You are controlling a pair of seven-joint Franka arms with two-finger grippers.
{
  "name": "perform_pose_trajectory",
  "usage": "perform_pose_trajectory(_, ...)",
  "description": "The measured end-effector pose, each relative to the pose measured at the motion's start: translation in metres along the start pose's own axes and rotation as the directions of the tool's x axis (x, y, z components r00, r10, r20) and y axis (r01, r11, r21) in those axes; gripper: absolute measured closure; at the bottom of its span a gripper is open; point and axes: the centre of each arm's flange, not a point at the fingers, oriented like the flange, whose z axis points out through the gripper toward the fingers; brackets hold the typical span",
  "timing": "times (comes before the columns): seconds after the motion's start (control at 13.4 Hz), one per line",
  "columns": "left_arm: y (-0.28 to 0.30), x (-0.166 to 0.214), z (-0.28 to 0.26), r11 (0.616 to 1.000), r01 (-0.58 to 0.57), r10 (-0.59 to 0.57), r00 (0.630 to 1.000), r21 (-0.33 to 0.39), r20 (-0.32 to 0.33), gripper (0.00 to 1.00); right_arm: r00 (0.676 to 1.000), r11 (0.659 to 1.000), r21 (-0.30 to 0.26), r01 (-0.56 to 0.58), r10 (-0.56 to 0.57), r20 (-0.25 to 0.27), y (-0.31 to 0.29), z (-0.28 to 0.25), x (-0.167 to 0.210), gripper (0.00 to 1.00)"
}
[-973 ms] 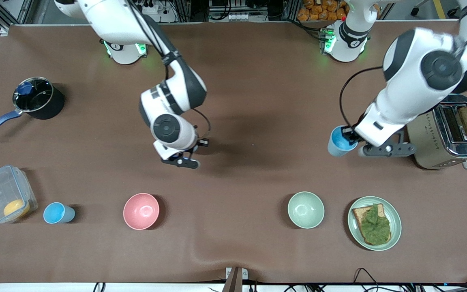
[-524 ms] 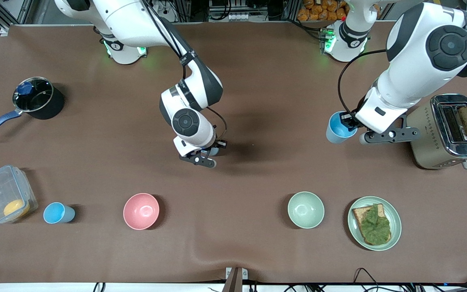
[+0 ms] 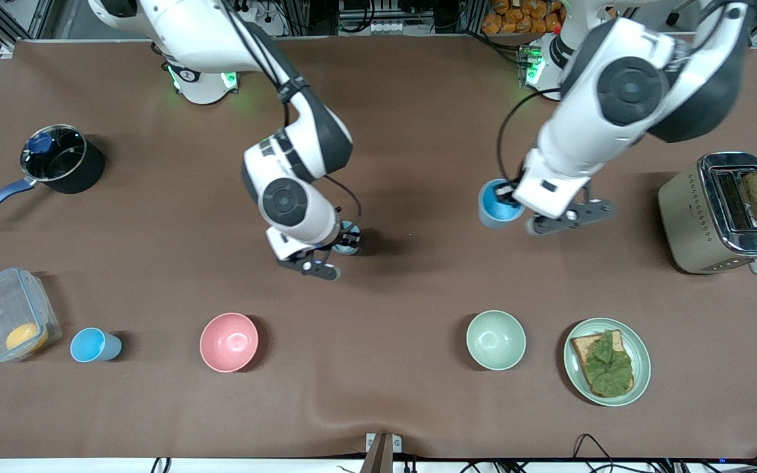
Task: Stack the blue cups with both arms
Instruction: 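Set the right gripper's cup down and open the right gripper, then lower the left cup into the placed cup while the right gripper withdraws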
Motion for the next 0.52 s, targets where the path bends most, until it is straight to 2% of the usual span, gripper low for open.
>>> perform_pose_trajectory(0.15, 0.036, -0.020, 0.006, 1.000, 0.015, -0.015, 1.000, -0.012, 0.008, 0.97, 0.999, 0.999, -0.002, -0.041, 0.041, 0.013, 0.035, -0.041, 0.027, 0.00)
perform_pose_trajectory(0.22, 0.056, -0.030, 0.011, 0.999, 0.022, -0.022, 1.000, -0.030, 0.005, 0.97, 0.999, 0.999, -0.029, -0.036, 0.037, 0.026, 0.058, -0.057, 0.039, 0.00)
perform_pose_trajectory(0.37, 0.099, -0.045, 0.028, 0.993, 0.060, -0.061, 0.998, -0.103, -0.012, 0.97, 0.999, 0.995, -0.099, 0.015, -0.011, 0.047, 0.105, -0.083, 0.059, 0.00)
perform_pose_trajectory(0.52, 0.135, -0.057, 0.055, 0.979, 0.103, -0.107, 0.994, -0.173, -0.012, 0.97, 0.994, 0.989, -0.120, 0.087, -0.078, 0.080, 0.148, -0.099, 0.080, 0.00)
